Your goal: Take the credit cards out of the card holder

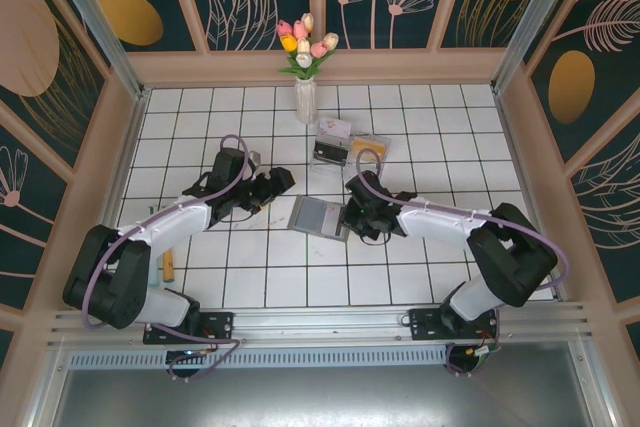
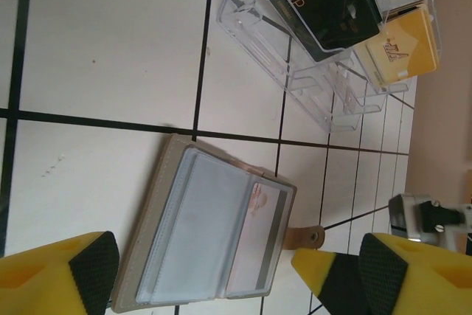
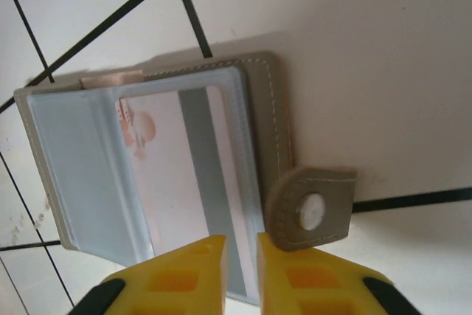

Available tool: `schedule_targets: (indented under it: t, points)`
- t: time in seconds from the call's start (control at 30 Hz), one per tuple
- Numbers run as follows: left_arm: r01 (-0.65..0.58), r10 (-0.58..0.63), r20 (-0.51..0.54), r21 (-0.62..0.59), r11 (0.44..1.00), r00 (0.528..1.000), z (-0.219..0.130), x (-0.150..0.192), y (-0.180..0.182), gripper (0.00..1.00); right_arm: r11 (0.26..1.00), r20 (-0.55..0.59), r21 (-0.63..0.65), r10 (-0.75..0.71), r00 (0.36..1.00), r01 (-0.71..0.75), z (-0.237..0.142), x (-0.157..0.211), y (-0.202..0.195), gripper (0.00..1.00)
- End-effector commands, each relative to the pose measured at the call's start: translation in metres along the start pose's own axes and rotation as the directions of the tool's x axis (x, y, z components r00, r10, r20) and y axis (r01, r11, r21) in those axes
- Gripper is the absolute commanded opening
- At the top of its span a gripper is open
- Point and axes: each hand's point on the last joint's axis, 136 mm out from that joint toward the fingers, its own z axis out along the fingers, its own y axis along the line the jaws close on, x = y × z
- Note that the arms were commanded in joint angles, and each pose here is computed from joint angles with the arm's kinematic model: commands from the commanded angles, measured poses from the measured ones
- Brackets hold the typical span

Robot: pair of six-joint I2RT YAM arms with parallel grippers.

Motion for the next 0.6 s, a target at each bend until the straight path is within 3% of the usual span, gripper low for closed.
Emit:
schedule_targets:
  t: [0.0,0.23,0.57]
  points:
    - [-0.003,0.004,-0.014,0.048,0.999,1.000,0.004,-0.002,-0.019,0.82,0.997,-0.010,-0.071,-0.013,1.000,0.012,0.004,-0.003,0.009,0.18]
    - [-0.007,0.012,-0.084,0.065,0.998,0.996,0.018,0.018,-0.031,0.65,0.999,-0.019,-0.035,-0.031,0.999,0.031,0.016,-0.012,0.001,0.12]
    - [-0.029,0.043,-0.194,0.076,0.997,0.980,0.049,0.056,-0.045,0.39,0.997,-0.028,0.045,-0.068,0.997,0.070,0.027,-0.021,-0.011,0.13]
